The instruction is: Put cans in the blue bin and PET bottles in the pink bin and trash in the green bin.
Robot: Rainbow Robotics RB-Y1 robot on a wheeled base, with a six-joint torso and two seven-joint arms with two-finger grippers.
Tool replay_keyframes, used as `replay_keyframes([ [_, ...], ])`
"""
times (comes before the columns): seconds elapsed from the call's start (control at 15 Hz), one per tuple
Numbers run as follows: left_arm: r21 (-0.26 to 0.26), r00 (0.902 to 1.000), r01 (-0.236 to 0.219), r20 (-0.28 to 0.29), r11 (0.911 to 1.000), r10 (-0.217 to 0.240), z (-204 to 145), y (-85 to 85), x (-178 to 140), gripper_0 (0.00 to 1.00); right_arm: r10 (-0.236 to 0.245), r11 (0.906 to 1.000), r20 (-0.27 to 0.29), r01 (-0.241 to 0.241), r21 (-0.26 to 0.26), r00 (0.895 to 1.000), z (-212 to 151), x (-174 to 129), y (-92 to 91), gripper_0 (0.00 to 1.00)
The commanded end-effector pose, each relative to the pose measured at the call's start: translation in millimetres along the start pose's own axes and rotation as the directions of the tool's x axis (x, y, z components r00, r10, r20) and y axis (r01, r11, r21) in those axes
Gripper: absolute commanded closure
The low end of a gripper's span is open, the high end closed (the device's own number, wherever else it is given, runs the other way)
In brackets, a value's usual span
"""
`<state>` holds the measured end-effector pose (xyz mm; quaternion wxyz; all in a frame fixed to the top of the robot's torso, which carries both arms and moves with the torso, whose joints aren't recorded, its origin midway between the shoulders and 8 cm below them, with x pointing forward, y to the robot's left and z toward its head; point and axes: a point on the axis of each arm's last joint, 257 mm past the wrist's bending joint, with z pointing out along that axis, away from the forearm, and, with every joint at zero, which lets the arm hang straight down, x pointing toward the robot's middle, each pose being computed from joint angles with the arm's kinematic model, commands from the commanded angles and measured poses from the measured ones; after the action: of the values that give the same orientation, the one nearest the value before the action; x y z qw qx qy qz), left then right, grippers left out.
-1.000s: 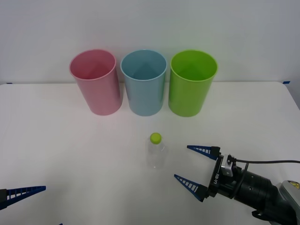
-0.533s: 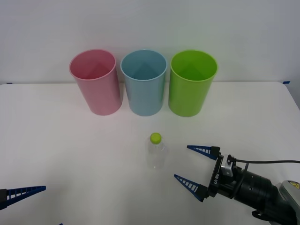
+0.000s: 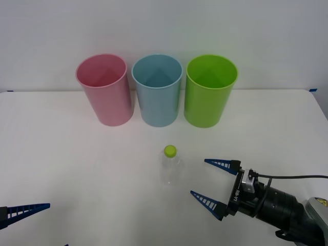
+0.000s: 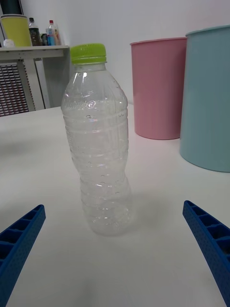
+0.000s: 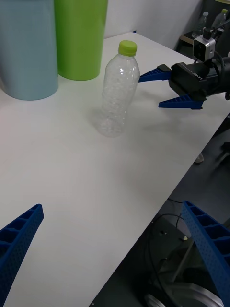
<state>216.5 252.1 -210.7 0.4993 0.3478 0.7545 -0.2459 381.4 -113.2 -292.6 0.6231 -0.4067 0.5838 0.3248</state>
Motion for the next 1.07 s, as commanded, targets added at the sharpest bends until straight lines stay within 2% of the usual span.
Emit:
replay_keyframes([
  [0.07, 0.0, 1.0, 0.0, 0.0, 1.0, 0.0, 0.0, 0.0, 0.0, 0.0, 0.003, 1.0, 0.009, -0.003, -0.002, 1.0, 3.2, -1.6, 1.8, 0.0],
  [0.2, 0.0, 1.0, 0.0, 0.0, 1.0, 0.0, 0.0, 0.0, 0.0, 0.0, -0.011, 0.9999, 0.017, 0.011, -0.001, 1.0, 4.1, -6.8, -0.8, 0.0],
  [1.07, 0.0, 1.0, 0.0, 0.0, 1.0, 0.0, 0.0, 0.0, 0.0, 0.0, -0.006, 1.0, 0.008, 0.006, -0.005, 1.0, 9.2, -2.4, 4.4, 0.0],
])
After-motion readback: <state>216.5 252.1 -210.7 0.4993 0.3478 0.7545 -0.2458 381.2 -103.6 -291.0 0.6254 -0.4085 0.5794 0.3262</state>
